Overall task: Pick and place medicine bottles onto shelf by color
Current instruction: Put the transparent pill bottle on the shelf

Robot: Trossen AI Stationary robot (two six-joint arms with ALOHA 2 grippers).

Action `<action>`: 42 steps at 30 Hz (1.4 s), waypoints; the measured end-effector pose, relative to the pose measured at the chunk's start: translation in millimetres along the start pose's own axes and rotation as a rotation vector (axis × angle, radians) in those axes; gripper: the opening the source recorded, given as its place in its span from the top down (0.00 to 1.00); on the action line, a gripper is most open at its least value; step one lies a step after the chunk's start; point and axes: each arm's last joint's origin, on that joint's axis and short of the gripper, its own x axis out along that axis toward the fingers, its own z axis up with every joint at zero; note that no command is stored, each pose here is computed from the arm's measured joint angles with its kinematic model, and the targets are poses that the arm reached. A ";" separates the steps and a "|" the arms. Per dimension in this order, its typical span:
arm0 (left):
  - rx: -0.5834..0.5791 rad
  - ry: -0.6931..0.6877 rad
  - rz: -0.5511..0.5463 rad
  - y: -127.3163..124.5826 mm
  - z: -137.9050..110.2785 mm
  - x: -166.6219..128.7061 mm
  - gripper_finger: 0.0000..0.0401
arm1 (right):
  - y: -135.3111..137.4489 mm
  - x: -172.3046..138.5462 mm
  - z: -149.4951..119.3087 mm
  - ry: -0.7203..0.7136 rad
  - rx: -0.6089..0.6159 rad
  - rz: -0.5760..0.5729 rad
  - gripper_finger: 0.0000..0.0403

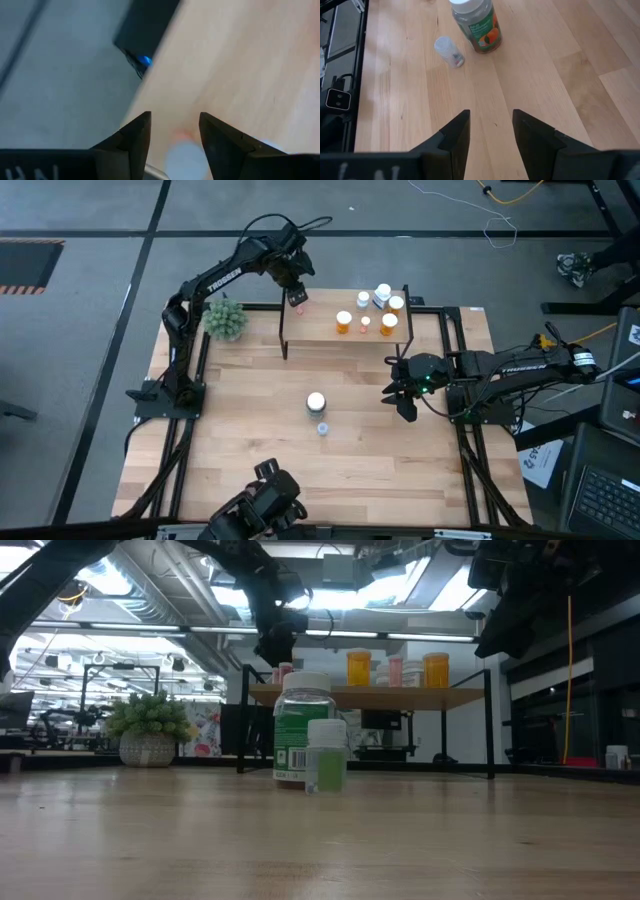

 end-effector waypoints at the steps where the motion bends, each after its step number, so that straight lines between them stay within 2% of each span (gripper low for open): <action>1: 0.011 -0.027 0.009 -1.1 3.0 -2.2 0.60 | 0.0 0.0 0.0 0.000 0.000 0.000 0.62; 9: 0.080 -0.144 0.062 -13.5 13.5 -34.8 0.59 | 0.6 0.0 1.3 -0.013 0.002 0.006 0.62; 15: 0.088 -0.131 -0.002 -48.8 6.1 -81.1 0.59 | 3.9 7.0 7.5 -0.058 -0.036 0.029 0.62; 19: 0.148 -0.103 -0.061 -76.9 -2.5 -107.6 0.59 | 13.0 29.7 13.1 -0.087 -0.188 0.062 0.62; 24: 0.233 -0.043 -0.137 -110.2 -16.3 -132.5 0.59 | 35.3 65.0 16.1 -0.175 -0.498 0.132 0.62; 27: 0.267 0.028 -0.172 -125.5 -26.7 -141.8 0.59 | 45.7 84.4 13.0 -0.213 -0.589 0.118 0.62; 32: 0.299 0.153 -0.220 -146.3 -41.4 -150.1 0.59 | 59.2 112.9 8.5 -0.206 -0.614 0.044 0.62; 35: 0.291 0.206 -0.235 -156.0 -46.9 -152.8 0.59 | 74.8 130.2 15.9 -0.195 -0.618 0.030 0.62; 38: 0.299 0.199 -0.271 -167.6 -48.8 -155.5 0.59 | 89.1 146.4 24.7 -0.115 -0.628 0.020 0.62; 42: 0.334 0.168 -0.328 -174.9 -61.8 -174.2 0.59 | 98.6 161.1 34.2 0.024 -0.566 -0.018 0.62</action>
